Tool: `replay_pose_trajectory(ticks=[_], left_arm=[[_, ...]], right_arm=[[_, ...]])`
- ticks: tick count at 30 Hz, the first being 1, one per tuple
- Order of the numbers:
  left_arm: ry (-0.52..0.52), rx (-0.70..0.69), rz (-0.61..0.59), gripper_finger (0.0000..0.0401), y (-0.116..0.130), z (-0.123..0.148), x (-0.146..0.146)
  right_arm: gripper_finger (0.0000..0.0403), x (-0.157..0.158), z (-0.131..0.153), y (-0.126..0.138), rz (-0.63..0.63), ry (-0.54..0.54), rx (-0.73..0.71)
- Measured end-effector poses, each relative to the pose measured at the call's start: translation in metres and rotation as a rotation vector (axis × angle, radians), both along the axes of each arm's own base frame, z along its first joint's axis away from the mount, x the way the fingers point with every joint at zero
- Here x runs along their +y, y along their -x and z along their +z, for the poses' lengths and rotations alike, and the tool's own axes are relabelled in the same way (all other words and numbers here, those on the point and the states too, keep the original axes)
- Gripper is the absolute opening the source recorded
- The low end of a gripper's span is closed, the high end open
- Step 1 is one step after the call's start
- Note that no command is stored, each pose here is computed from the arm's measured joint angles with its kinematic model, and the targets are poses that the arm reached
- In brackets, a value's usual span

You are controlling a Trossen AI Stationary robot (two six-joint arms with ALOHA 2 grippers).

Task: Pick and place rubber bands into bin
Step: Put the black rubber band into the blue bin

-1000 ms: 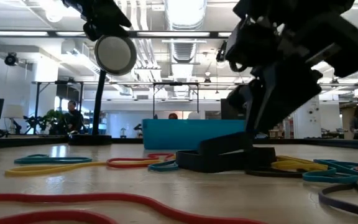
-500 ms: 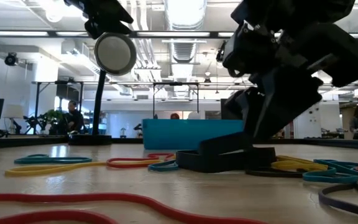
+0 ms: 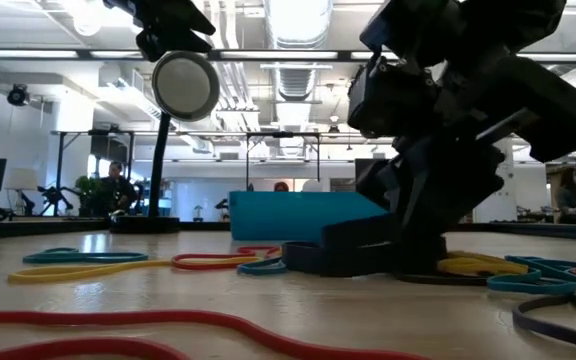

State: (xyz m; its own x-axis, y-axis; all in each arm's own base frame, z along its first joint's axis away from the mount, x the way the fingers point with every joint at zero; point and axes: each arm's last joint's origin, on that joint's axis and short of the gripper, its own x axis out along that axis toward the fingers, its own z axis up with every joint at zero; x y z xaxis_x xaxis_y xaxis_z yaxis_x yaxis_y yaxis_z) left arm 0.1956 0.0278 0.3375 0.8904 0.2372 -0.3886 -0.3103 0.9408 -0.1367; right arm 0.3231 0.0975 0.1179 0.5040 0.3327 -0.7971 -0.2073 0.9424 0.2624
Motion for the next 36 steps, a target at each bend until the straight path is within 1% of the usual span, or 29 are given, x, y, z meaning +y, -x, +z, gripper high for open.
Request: replay_pose_trajectory(ticks=[2, 9, 13, 17, 22, 27, 29, 31, 36], left_arm=[[0.000, -0.001, 0.000, 0.0183, 0.000, 0.000, 0.000], [0.000, -0.001, -0.001, 0.0183, 0.000, 0.000, 0.000], [0.001, 0.008, -0.007, 0.0183, -0.001, -0.001, 0.000], [0.009, 0.026, -0.025, 0.0183, -0.003, -0.005, 0.000], [0.034, 0.058, -0.074, 0.0183, -0.012, -0.013, -0.002], [0.053, 0.083, -0.118, 0.0183, -0.028, -0.022, -0.006], [0.056, 0.103, -0.133, 0.0183, -0.035, -0.027, -0.008], [0.058, 0.094, -0.156, 0.0183, -0.044, -0.031, -0.012], [0.078, 0.131, -0.237, 0.0183, -0.064, -0.046, -0.024]], right_arm=[[0.0015, 0.000, 0.004, 0.000, -0.002, -0.002, -0.011], [0.0008, -0.003, 0.026, 0.011, -0.010, 0.007, 0.011], [0.0008, -0.007, 0.055, 0.019, -0.038, 0.035, -0.027], [0.0008, -0.018, 0.087, 0.030, -0.107, 0.099, -0.101], [0.0008, -0.045, 0.122, 0.047, -0.247, 0.219, -0.202], [0.0008, -0.081, 0.143, 0.057, -0.398, 0.334, -0.272], [0.0008, -0.097, 0.146, 0.057, -0.438, 0.363, -0.279], [0.0008, -0.115, 0.146, 0.056, -0.479, 0.391, -0.271], [0.0008, -0.153, 0.138, 0.050, -0.561, 0.435, -0.245]])
